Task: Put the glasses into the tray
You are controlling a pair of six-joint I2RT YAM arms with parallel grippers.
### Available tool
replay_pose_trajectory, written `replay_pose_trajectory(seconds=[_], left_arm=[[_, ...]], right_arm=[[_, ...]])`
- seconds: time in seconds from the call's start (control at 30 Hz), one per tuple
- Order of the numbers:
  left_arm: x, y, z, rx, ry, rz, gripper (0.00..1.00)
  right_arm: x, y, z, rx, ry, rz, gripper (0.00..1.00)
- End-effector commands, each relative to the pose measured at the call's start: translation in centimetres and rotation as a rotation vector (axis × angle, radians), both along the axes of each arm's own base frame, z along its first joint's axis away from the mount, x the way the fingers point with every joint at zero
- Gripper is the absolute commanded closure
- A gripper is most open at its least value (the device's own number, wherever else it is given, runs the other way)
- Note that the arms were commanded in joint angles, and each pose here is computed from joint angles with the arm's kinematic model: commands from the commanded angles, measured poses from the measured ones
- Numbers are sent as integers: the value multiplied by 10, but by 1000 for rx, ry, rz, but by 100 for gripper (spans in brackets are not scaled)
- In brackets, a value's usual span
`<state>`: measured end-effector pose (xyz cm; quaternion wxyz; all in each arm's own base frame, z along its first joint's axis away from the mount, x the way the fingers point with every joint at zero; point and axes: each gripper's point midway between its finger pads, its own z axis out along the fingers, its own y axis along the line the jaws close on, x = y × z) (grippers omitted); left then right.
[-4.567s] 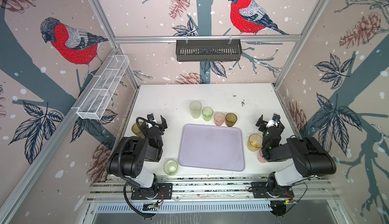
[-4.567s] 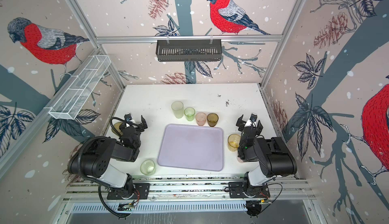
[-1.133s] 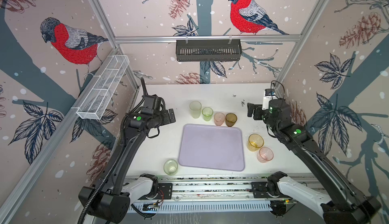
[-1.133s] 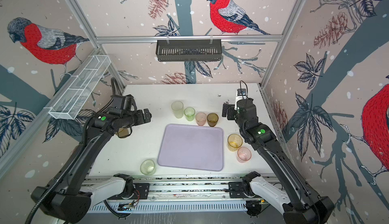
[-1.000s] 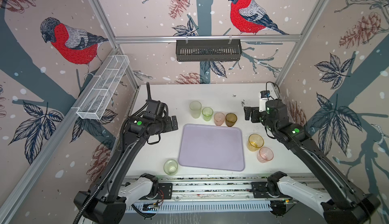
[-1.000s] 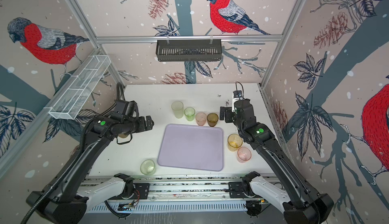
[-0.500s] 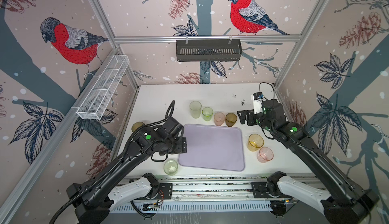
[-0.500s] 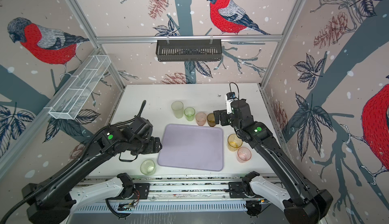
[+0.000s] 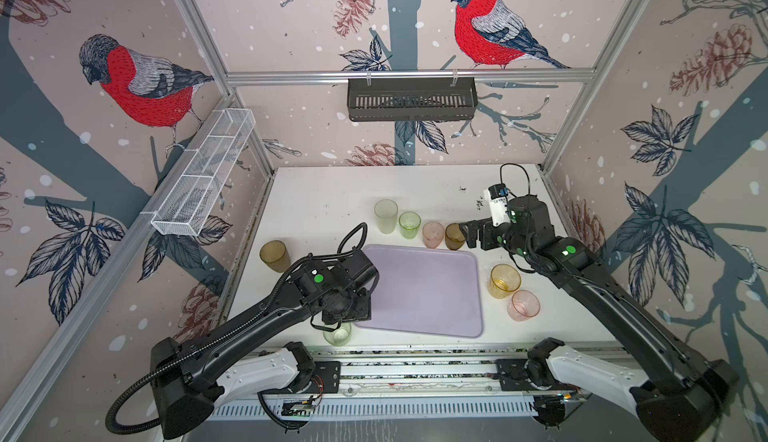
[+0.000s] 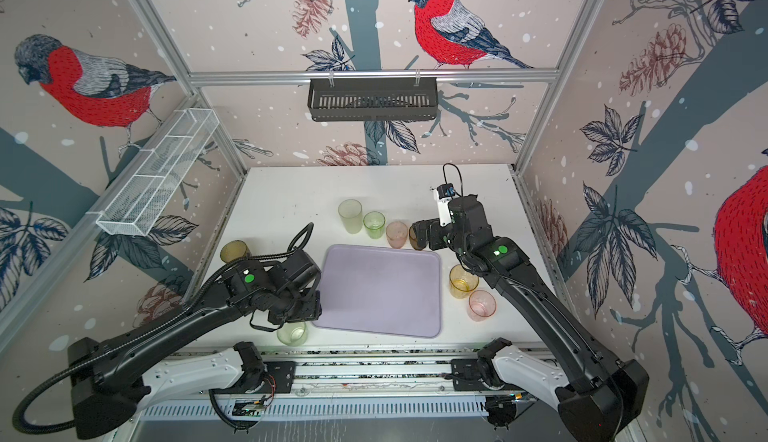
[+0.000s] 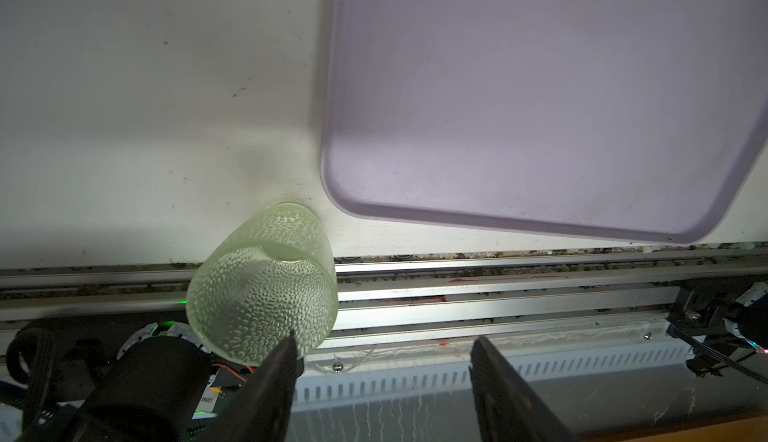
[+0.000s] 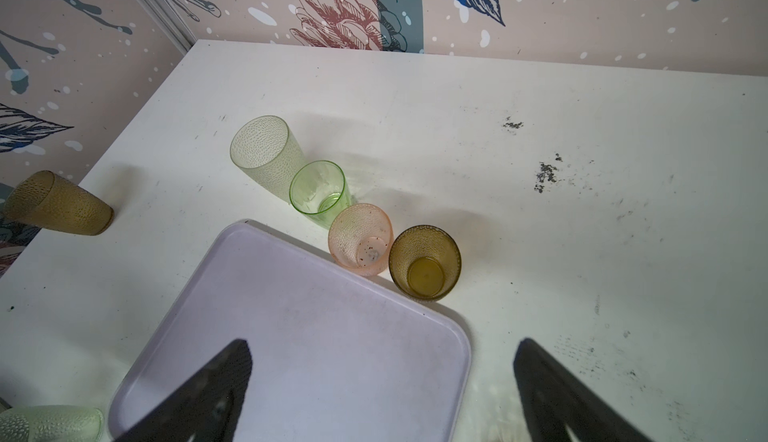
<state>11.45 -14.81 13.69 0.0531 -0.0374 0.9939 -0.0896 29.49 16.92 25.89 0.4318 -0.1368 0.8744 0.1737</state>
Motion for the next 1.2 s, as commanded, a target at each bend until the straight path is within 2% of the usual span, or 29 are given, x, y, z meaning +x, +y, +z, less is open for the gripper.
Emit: replay_pose_trajectory(seconds=[0.0, 0.33, 0.63, 1.17], left_arm=[[-1, 2, -4, -5, -2, 40, 34], [-3, 2, -23, 30, 25, 5, 41], [-6, 9, -37, 68, 36, 0, 53], [-13, 14, -52, 81, 56, -7, 64]], right_arm=[[5, 6, 2, 19, -16, 11, 0], [8, 8, 9, 18, -23, 19, 0], [10, 10, 16, 15, -35, 29, 0], [15, 12, 21, 12, -50, 33, 0]])
